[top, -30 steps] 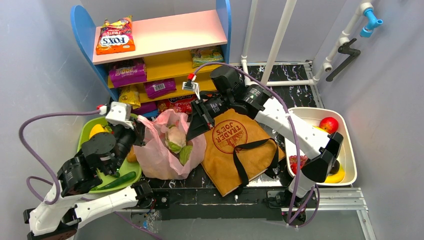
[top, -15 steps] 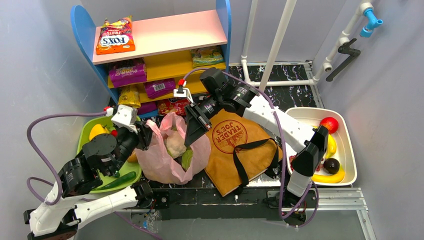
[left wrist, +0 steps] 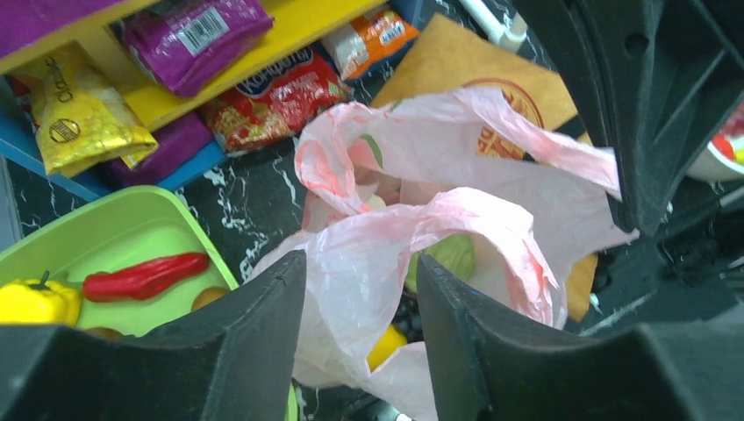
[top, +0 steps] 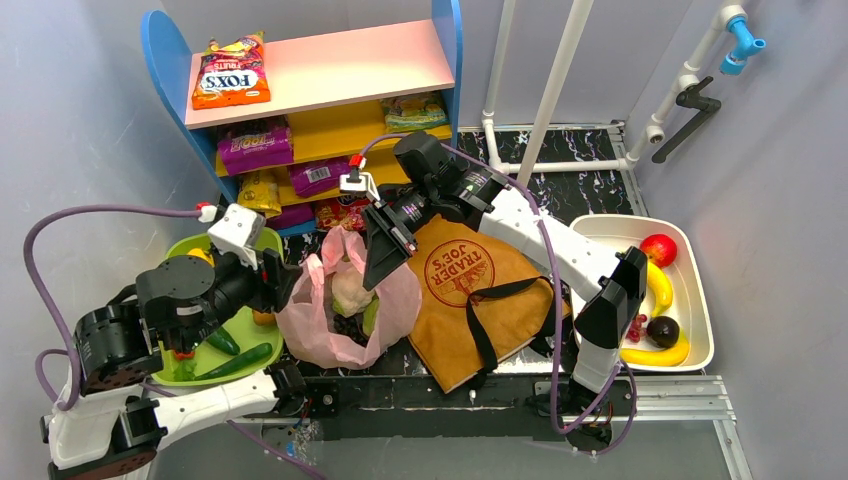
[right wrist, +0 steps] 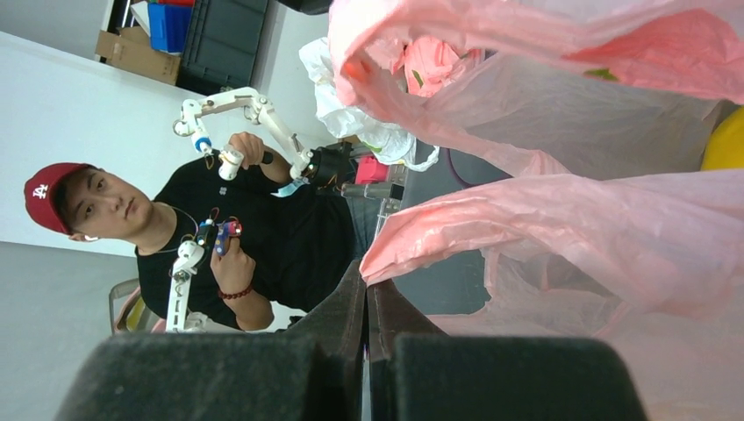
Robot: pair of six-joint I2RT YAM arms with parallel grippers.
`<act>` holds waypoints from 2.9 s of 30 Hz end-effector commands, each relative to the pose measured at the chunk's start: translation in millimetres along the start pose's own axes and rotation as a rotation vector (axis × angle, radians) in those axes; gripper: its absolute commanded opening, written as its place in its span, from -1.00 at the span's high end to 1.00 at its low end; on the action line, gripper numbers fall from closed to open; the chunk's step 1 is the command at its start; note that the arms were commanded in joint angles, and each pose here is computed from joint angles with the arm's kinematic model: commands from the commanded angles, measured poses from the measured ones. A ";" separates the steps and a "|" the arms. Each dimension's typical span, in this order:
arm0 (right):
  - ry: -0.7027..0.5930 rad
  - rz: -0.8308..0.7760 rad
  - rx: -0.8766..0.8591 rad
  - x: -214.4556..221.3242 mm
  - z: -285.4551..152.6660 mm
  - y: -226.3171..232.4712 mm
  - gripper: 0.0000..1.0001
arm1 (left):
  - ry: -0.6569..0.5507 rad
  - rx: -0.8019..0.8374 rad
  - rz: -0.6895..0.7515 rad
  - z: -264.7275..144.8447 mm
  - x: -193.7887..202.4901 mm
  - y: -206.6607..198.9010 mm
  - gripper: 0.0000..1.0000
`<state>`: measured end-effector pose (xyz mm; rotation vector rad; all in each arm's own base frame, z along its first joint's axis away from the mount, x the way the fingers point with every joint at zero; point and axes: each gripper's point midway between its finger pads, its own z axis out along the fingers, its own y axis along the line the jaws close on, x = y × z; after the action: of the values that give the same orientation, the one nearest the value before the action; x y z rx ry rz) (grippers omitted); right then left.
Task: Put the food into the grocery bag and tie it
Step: Tie the grocery bag at the center of the board.
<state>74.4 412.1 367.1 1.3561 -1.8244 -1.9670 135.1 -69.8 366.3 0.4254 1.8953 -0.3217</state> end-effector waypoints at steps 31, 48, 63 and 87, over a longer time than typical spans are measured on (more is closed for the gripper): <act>-0.014 0.106 0.008 13.6 1.4 0.2 0.97 | -0.067 0.354 0.052 53.7 17.0 -89.0 0.16; -0.047 0.216 0.036 19.7 -1.3 7.2 0.97 | -0.200 0.384 0.185 72.3 21.4 -96.2 -0.27; -0.121 0.266 0.051 6.4 -4.6 27.7 0.97 | -0.546 0.396 0.485 69.5 13.9 -96.1 -0.35; -0.224 0.381 0.221 11.1 -27.7 12.7 0.97 | -0.685 0.338 0.598 61.8 6.6 -88.3 -0.41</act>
<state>85.2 395.8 344.3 0.7100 -2.2728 -1.7157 146.9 -176.1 332.9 0.9622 1.0244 -0.3384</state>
